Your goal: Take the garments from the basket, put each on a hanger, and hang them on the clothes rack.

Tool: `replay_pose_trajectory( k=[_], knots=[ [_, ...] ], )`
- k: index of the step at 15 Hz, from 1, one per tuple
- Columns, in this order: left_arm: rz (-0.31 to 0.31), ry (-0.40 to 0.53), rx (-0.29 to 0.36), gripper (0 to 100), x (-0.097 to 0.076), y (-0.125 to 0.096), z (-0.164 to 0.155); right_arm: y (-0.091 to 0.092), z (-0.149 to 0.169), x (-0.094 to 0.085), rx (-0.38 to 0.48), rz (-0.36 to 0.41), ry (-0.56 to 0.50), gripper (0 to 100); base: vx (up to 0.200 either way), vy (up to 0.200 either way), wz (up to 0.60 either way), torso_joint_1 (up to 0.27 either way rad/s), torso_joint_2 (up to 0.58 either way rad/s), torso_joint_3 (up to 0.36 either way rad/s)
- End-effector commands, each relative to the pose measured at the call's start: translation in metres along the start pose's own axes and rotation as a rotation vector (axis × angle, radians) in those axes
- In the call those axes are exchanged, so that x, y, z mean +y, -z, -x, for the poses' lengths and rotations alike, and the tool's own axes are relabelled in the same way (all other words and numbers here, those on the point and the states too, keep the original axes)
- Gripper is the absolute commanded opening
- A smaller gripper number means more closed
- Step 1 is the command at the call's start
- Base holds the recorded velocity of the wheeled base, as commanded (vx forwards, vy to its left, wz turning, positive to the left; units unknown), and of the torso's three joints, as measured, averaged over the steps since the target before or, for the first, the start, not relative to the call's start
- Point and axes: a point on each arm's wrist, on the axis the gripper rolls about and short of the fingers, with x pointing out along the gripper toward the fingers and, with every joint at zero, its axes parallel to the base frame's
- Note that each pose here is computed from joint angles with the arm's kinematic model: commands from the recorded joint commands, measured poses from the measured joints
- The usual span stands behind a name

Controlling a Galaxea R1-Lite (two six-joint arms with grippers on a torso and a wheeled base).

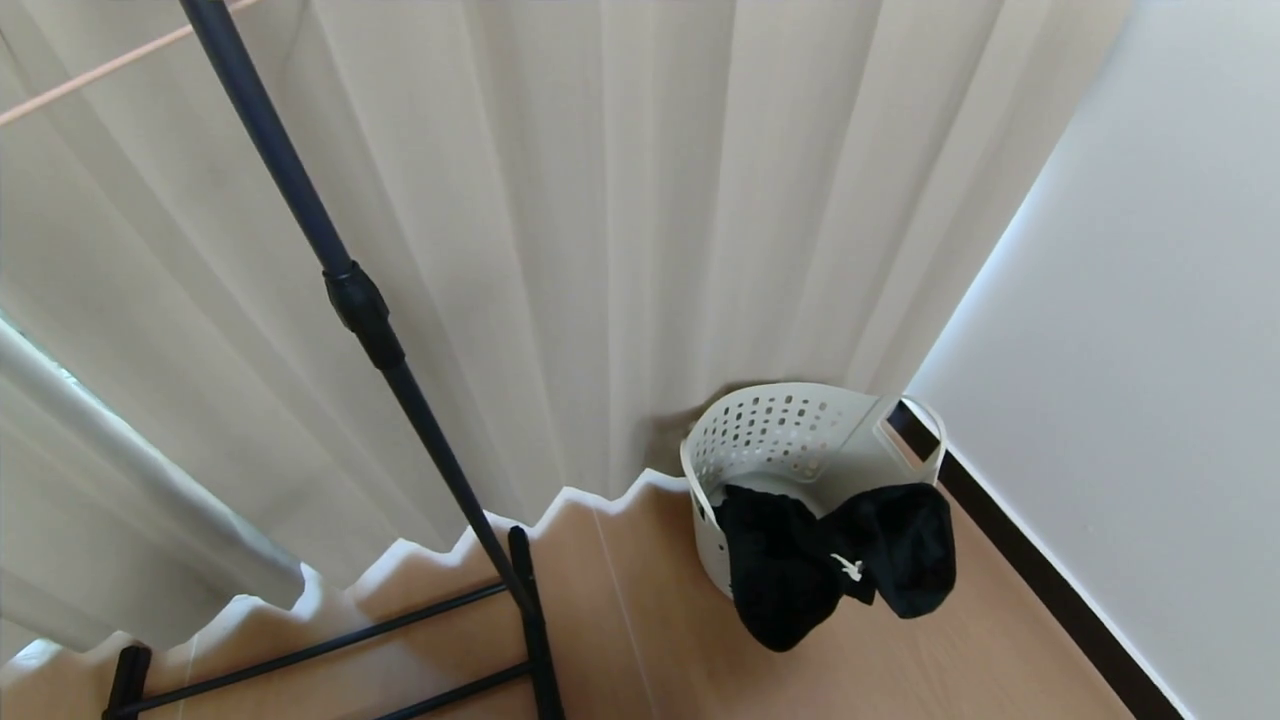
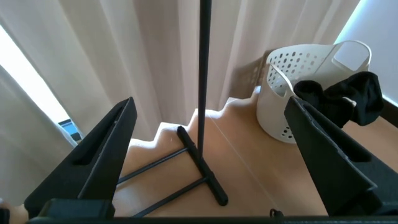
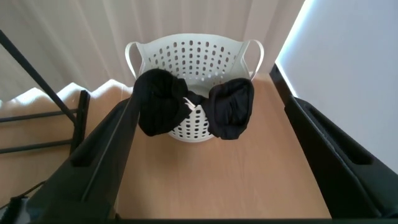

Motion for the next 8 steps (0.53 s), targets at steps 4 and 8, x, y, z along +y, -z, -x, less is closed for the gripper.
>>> replay_pose_trajectory(
  k=[4, 8],
  knots=[
    [0.000, -0.001, 0.000, 100, 0.0000, -0.0001, -0.0001, 0.0002, 0.0000, 0.0000, 0.000, 0.000, 0.000, 100, 0.000, 0.000, 0.00, 0.000, 0.03, -0.172],
    [0.000, -0.001, 0.000, 100, 0.0000, -0.0001, -0.0001, 0.0002, 0.0000, 0.0000, 0.000, 0.007, -0.001, 100, 0.000, 0.000, 0.00, 0.005, 0.00, -0.196]
  ],
)
